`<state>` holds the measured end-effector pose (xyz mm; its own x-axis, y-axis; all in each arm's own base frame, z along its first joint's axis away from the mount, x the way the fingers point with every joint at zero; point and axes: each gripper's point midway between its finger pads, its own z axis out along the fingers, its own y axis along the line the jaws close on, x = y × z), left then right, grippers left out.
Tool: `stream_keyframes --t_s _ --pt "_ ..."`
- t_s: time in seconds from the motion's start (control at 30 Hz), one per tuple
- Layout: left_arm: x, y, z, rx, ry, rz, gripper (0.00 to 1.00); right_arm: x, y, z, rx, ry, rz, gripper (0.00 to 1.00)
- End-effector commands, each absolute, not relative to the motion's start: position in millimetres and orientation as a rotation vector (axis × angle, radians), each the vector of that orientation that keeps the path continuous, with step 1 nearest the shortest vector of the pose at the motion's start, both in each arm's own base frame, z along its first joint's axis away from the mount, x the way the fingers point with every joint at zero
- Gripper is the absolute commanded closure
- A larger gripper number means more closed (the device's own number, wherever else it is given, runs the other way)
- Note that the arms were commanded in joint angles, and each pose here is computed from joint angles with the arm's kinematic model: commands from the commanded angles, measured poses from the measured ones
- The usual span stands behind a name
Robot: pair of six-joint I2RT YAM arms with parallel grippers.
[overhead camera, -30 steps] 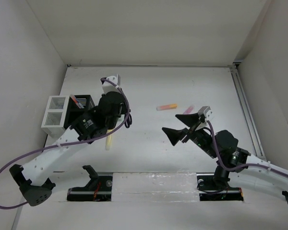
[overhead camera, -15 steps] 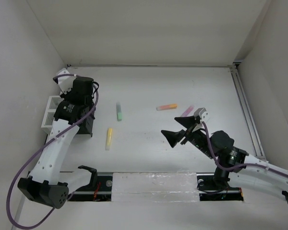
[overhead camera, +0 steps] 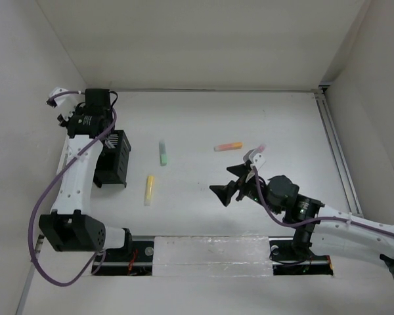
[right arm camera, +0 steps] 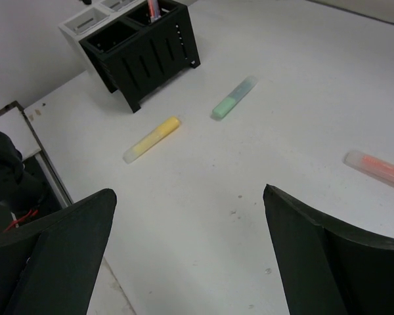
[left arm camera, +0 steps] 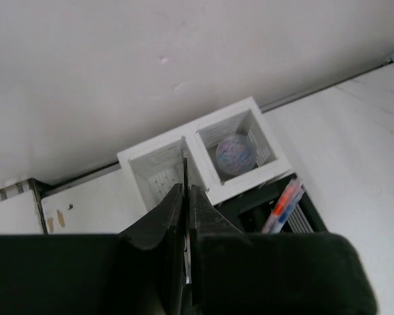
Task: Sort the stationery into containers
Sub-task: Place the scissors in the storage box.
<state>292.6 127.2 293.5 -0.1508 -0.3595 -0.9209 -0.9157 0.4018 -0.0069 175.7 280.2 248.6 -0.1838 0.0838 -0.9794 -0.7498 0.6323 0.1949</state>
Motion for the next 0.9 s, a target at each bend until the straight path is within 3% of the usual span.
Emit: stream_keyframes --t_s 0.0,0.23,0.57,0.7,0.87 --pt "304.9 141.5 330.4 -1.149 1.572 0.826 1.00 173.0 291.5 271.7 -0.566 1.521 0.878 0.00" --pt "328.7 149.0 333.8 -1.054 1.571 0.940 1.00 171.0 298.4 266.6 -0.581 1.502 0.906 0.00" --pt "317.3 155.3 311.5 -0.822 1.571 1.035 1.00 170.0 309.8 259.0 -0.612 1.521 0.927 0.00" --pt "319.6 163.9 314.7 -0.869 1.507 1.112 1.00 169.9 311.8 255.7 -0.600 1.541 0.940 0.00" --pt "328.9 179.9 325.0 -0.921 1.479 1.035 1.00 167.7 316.8 255.2 -0.621 1.564 0.954 0.00"
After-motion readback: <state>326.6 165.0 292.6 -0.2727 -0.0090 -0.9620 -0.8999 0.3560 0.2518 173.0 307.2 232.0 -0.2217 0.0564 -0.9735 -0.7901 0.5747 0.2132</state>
